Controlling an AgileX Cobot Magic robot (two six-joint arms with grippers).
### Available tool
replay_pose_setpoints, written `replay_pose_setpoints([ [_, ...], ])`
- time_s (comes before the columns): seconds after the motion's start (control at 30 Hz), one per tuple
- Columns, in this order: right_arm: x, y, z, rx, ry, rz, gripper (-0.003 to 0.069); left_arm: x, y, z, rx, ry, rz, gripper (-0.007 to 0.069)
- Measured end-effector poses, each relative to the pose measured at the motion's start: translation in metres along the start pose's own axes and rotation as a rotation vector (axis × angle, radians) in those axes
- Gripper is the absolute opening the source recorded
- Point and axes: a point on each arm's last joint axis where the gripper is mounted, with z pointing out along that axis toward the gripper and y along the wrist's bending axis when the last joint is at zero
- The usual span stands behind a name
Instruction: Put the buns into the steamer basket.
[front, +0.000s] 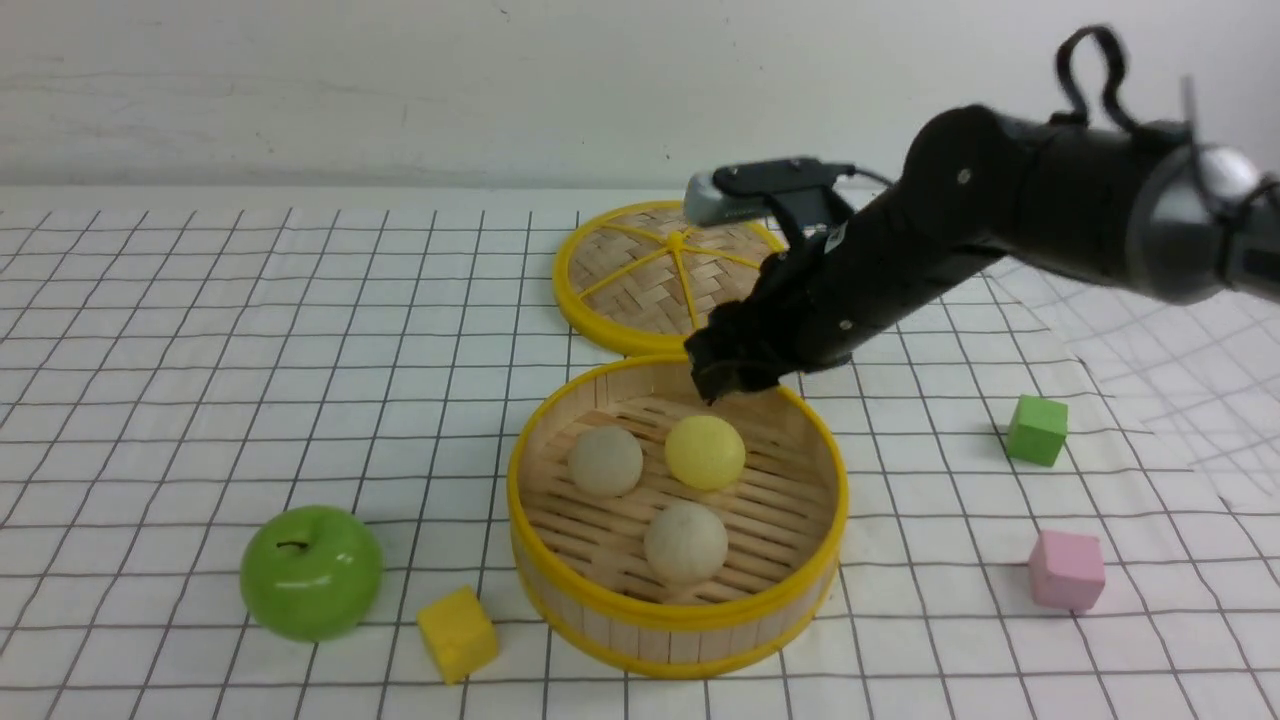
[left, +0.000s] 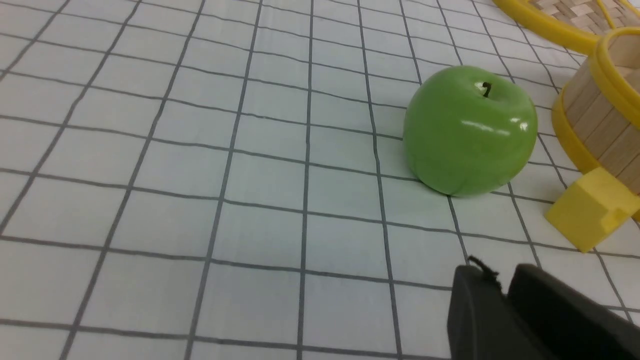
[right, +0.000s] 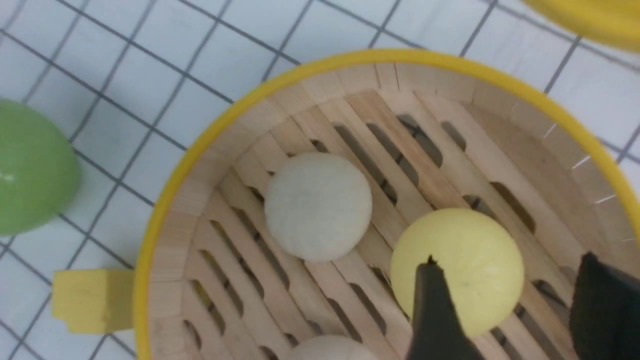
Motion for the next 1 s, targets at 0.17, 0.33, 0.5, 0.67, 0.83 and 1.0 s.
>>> replay_pose_setpoints([
  [0.17, -0.013, 0.014, -0.101, 0.102, -0.121, -0.132, 0.0387, 0.000, 0.000, 0.000, 0.000, 0.000, 0.000, 0.0092],
  [0.33, -0.003, -0.001, -0.185, 0.244, -0.193, -0.051, 0.0258, 0.000, 0.000, 0.000, 0.000, 0.000, 0.000, 0.0096],
  [0.5, 0.027, -0.011, -0.227, 0.313, -0.268, 0.041, 0.0008, 0.000, 0.000, 0.000, 0.000, 0.000, 0.000, 0.0103],
  [0.67, 0.076, -0.007, -0.230, 0.320, -0.343, 0.087, -0.0020, 0.000, 0.000, 0.000, 0.000, 0.000, 0.000, 0.0103],
  [0.83, 0.134, -0.001, -0.216, 0.302, -0.435, 0.146, -0.0020, 0.000, 0.000, 0.000, 0.000, 0.000, 0.000, 0.0110],
  [1.0, 0.172, 0.005, -0.212, 0.287, -0.516, 0.193, -0.0019, 0.000, 0.000, 0.000, 0.000, 0.000, 0.000, 0.0113],
])
